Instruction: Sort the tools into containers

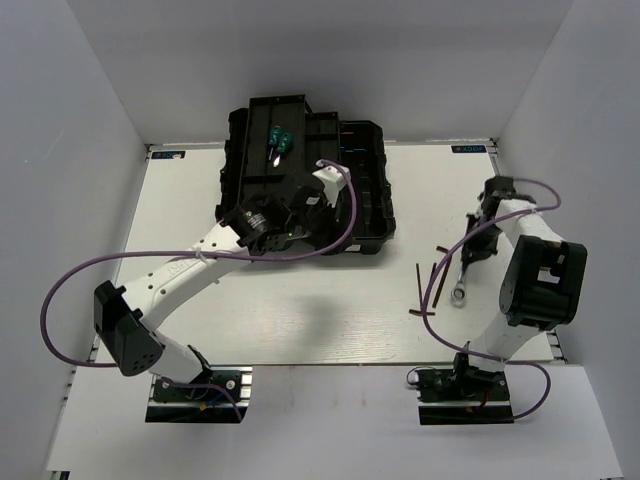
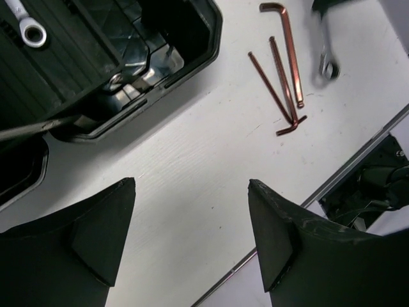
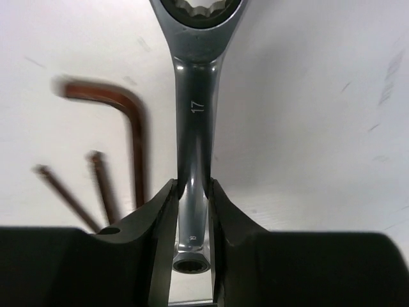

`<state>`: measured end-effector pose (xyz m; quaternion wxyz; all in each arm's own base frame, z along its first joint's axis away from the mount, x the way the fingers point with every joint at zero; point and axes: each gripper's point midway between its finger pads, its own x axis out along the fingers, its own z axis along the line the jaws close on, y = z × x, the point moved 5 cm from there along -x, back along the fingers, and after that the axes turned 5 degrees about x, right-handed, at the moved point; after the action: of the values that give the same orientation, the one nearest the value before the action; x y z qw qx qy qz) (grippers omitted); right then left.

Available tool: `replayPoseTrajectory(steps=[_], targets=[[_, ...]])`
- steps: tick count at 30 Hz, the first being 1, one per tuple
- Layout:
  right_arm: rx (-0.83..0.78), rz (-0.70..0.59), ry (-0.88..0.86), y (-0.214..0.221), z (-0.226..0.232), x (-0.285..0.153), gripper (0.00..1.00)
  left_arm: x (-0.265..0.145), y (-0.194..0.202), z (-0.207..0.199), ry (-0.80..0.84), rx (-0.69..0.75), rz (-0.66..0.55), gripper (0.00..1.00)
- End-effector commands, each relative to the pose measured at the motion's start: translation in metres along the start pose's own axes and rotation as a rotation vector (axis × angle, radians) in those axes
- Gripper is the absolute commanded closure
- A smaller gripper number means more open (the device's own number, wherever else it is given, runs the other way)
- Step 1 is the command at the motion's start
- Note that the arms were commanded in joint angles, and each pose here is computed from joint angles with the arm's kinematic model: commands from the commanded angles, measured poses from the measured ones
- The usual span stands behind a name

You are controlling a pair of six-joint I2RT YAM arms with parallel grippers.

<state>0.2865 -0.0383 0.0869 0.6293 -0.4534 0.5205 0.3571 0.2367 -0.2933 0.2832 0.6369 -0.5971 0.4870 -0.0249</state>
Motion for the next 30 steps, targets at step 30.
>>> replayPoseTrajectory(steps=[30], targets=[[-0.427, -0.334, -1.202, -0.106, 0.355, -0.22, 1.0, -0.09, 0.0, 0.028, -0.228, -0.216, -0.268, 0.19]])
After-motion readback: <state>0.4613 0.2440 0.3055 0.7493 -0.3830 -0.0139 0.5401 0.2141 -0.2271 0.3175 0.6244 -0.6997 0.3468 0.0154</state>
